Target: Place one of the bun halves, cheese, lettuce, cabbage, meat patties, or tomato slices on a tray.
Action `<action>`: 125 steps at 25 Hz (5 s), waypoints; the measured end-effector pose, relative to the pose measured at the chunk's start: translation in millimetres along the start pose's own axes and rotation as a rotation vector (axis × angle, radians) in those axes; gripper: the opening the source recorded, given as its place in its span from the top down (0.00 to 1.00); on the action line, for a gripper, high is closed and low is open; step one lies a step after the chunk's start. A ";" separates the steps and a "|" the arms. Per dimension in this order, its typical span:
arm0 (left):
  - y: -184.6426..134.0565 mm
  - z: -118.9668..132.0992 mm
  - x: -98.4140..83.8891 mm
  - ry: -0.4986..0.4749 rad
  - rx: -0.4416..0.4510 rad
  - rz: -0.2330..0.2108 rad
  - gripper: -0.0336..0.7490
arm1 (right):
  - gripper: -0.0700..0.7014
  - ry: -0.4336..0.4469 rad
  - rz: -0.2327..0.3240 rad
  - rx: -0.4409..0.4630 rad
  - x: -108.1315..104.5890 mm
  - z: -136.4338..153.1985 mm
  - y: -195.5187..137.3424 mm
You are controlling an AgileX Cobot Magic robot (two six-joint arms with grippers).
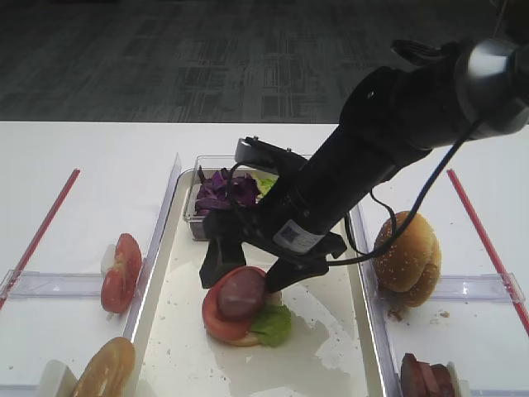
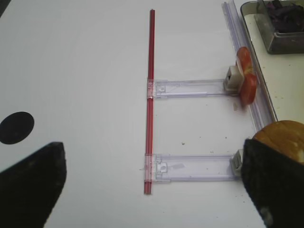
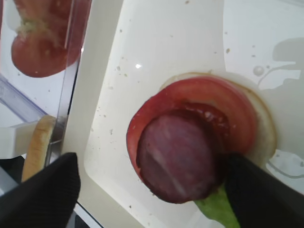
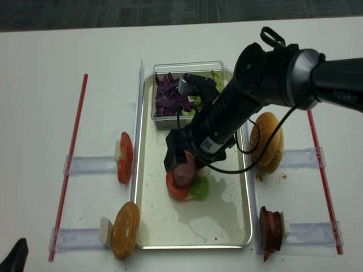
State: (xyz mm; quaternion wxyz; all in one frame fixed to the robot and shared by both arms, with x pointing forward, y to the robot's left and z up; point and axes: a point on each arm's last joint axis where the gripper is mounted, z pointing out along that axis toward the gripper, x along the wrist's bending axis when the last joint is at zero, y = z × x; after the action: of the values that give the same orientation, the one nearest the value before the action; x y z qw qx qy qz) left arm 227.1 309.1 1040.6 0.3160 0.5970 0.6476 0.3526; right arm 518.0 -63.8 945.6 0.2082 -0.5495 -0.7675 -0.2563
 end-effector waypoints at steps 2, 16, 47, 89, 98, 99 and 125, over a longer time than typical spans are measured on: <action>0.0 0.0 0.0 0.000 0.000 0.000 0.08 | 0.08 -0.007 0.003 0.006 -0.6 0.0 -0.5; 0.0 0.0 0.0 0.000 0.000 0.000 0.08 | 0.10 0.000 -0.004 0.031 2.0 -1.6 -0.1; 0.0 0.0 0.0 0.000 0.000 0.000 0.08 | 0.10 -0.219 -0.177 0.078 25.9 -46.4 37.0; 0.0 0.0 0.0 0.000 0.000 0.000 0.08 | 0.12 -0.432 -0.253 0.023 46.7 -104.8 66.8; 0.0 0.0 0.0 0.000 0.000 0.000 0.08 | 0.12 -0.471 -0.032 -0.072 -22.0 -154.4 84.9; 0.0 0.0 0.0 0.000 0.000 0.000 0.08 | 0.12 -0.476 -0.010 -0.081 -29.8 -160.2 85.8; 0.0 0.0 0.0 0.000 0.000 0.000 0.08 | 0.15 -0.633 0.264 -0.180 -130.4 -245.8 59.1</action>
State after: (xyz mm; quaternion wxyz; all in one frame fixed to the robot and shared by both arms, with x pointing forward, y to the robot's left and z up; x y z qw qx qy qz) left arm 227.1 309.1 1040.6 0.3160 0.5970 0.6476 0.3526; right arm 623.8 -297.1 1069.1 -0.0579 -0.7123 -0.6907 -0.1108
